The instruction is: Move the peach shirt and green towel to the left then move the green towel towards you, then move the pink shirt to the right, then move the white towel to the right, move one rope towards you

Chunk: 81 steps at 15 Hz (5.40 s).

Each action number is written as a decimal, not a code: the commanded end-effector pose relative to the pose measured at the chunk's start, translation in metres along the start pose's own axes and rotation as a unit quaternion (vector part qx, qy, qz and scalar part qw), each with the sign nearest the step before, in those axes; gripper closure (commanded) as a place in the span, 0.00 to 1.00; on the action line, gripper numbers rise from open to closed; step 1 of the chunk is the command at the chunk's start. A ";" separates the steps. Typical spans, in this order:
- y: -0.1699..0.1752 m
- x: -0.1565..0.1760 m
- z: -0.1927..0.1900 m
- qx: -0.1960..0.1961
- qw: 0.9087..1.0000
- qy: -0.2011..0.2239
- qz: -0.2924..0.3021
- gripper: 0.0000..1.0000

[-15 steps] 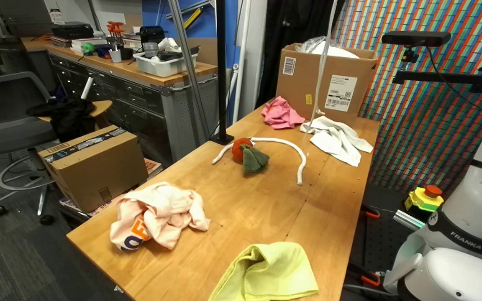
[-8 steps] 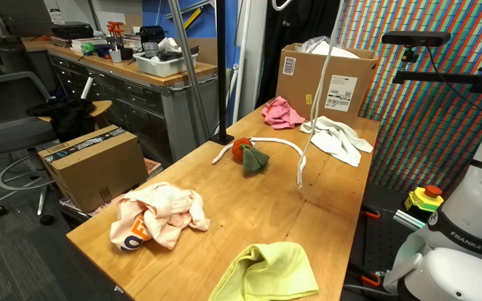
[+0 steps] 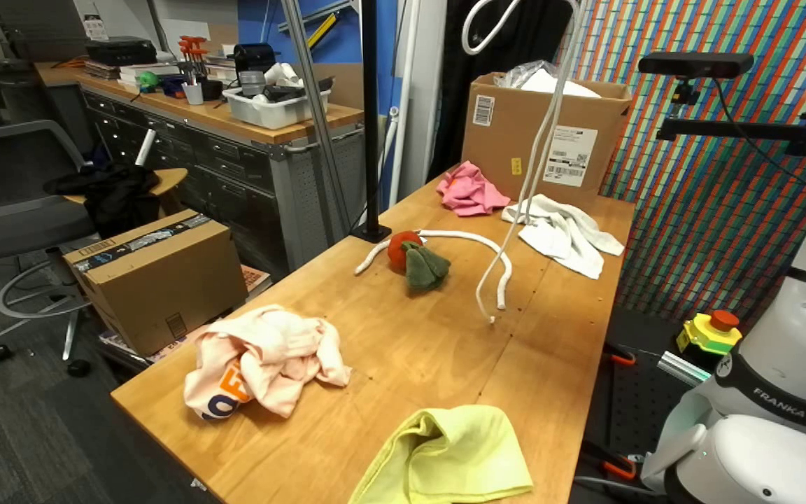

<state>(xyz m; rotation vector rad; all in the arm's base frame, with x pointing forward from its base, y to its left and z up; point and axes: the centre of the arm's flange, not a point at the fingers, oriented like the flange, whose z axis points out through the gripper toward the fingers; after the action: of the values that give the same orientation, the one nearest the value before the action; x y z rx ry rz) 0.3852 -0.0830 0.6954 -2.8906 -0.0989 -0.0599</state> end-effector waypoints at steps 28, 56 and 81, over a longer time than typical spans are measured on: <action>-0.001 -0.046 0.221 -0.015 0.959 -0.269 -0.090 0.97; 0.012 0.015 0.383 0.021 0.985 -0.168 -0.012 0.97; -0.020 0.058 0.455 -0.089 0.992 -0.041 0.079 0.98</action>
<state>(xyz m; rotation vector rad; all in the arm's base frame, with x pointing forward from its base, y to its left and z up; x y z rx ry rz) 0.4519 0.0443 0.2655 -3.0525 0.1081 0.0989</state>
